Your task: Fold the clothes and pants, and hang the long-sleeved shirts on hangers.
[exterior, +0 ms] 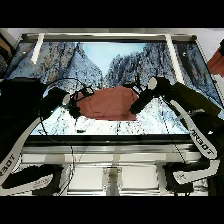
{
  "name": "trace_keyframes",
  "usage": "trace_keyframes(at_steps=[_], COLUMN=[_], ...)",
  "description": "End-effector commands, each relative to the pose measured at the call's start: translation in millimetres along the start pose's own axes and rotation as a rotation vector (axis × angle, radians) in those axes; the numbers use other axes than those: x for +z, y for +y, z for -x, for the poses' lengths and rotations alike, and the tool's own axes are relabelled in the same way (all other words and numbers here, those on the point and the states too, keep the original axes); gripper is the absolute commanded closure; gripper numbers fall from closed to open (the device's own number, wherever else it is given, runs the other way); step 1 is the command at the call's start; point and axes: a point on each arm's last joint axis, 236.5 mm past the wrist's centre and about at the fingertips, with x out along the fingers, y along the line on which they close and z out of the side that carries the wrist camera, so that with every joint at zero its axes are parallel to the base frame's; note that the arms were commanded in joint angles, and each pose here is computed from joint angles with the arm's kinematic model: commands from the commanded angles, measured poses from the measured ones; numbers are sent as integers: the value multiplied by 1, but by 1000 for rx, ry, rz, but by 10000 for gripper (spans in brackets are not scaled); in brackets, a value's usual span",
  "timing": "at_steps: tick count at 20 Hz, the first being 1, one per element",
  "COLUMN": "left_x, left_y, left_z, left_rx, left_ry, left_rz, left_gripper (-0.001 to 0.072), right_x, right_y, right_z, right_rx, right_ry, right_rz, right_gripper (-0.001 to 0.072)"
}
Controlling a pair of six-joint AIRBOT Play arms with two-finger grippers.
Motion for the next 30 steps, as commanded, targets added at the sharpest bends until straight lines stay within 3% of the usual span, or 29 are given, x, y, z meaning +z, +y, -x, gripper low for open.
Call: trace_keyframes(at_steps=[1, 3, 5, 9, 10, 11, 13, 16, 18, 24, 30], left_x=[-8, -9, -8, -26, -32, -37, -45, -38, -34, -35, -37], left_y=[-12, -12, -6, 19, 23, 24, 20, 4, 2, -1, -8], left_z=[2, 6, 14, 32, 35, 37, 39, 48, 52, 52, 53], left_rx=[-42, -40, -21, 18, -2, -35, -138, -317, -356, -369, -391], left_ry=[36, 35, 16, -17, -34, -53, -83, -145, -169, -157, -139], left_rz=[-12, -10, -3, 156, 218, 293, 484, 656, 689, 715, 709], left_gripper=[401, 401, 401, 395, 244, 90, 49, 49, 50, 51, 52], right_x=[-2, 4, 13, 28, 24, 19, 13, 25, 40, 68, 82], right_y=[14, 15, 9, -38, -52, -68, -96, -115, -117, -119, -95], right_z=[6, 17, 37, 72, 74, 74, 69, 55, 38, -19, -40], right_rx=[54, 52, 21, -22, 7, 48, 157, 327, 357, 243, 203], right_ry=[16, 10, -8, -152, -178, -205, -264, -351, -376, -339, -295], right_rz=[-1, 14, 31, -73, -138, -231, -421, -601, -630, -705, -658], right_gripper=[491, 393, 242, 161, 153, 85, 55, 49, 51, 62, 135])
